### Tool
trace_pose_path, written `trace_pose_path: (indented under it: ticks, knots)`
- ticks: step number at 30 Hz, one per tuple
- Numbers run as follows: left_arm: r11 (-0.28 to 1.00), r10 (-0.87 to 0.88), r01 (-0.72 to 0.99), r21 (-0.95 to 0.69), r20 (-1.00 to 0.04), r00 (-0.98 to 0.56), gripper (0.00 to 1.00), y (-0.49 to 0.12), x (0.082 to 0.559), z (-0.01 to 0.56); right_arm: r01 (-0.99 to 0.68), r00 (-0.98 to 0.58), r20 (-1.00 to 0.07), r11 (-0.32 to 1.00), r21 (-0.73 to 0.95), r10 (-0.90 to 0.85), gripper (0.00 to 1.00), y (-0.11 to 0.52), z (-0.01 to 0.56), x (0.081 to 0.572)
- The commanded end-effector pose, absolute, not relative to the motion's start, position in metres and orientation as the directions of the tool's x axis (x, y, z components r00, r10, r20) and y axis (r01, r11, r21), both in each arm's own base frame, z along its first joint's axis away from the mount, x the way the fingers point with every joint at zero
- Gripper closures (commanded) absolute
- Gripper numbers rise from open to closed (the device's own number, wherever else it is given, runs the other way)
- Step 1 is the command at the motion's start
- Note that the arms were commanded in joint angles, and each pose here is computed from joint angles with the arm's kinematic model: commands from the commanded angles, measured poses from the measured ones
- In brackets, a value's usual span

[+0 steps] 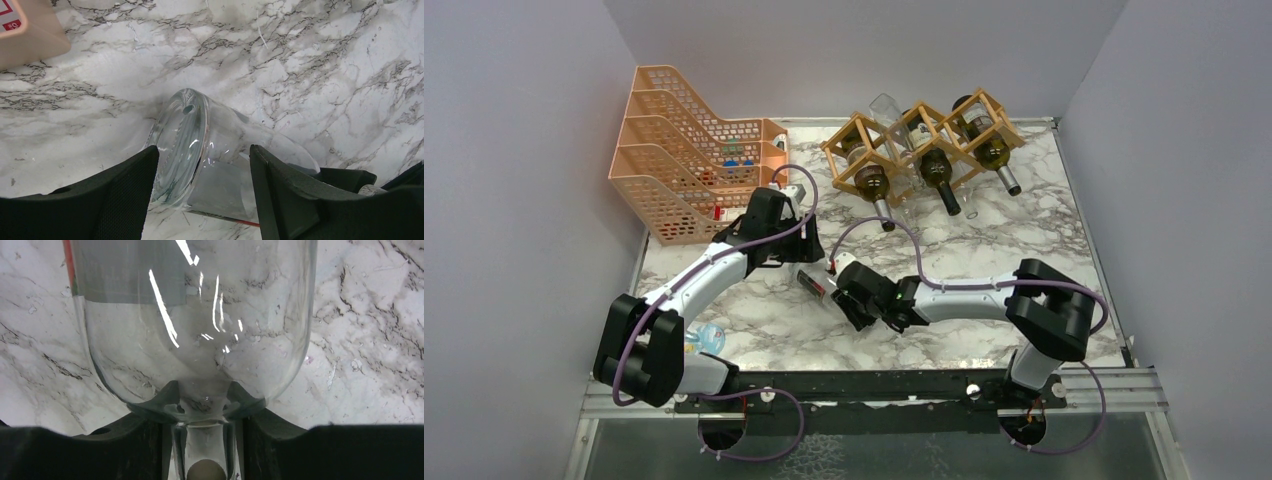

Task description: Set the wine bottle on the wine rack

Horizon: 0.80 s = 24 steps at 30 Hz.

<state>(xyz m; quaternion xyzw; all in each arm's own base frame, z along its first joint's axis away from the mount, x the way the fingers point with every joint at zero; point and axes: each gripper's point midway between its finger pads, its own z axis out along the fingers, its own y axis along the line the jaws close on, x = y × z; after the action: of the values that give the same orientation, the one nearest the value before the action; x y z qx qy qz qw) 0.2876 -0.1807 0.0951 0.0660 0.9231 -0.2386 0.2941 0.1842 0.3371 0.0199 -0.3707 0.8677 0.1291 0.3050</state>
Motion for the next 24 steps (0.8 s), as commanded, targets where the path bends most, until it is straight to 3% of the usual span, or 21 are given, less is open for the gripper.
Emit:
trace_pose_path:
  ticks: [1,5,7,24]
  knots:
    - [0.886,0.021,0.238,-0.398,-0.478,-0.878,0.33,-0.175,0.263,0.075,-0.739,-0.527,-0.634,0.674,0.013,-0.566,0.61,0.35,0.015,0.19]
    - [0.887,0.004,0.239,-0.395,-0.512,-0.859,0.36,-0.175,0.268,0.086,-0.729,-0.525,-0.634,0.684,-0.01,-0.568,0.9,0.345,0.014,0.193]
    - [0.887,-0.006,0.243,-0.393,-0.537,-0.844,0.36,-0.175,0.273,0.096,-0.729,-0.515,-0.646,0.684,-0.017,-0.564,0.99,0.343,0.018,0.195]
    - [0.946,-0.164,0.121,-0.301,-0.766,-0.622,0.2,-0.139,0.309,0.19,-0.76,-0.402,-0.815,0.649,0.042,-0.418,0.99,0.351,0.109,0.196]
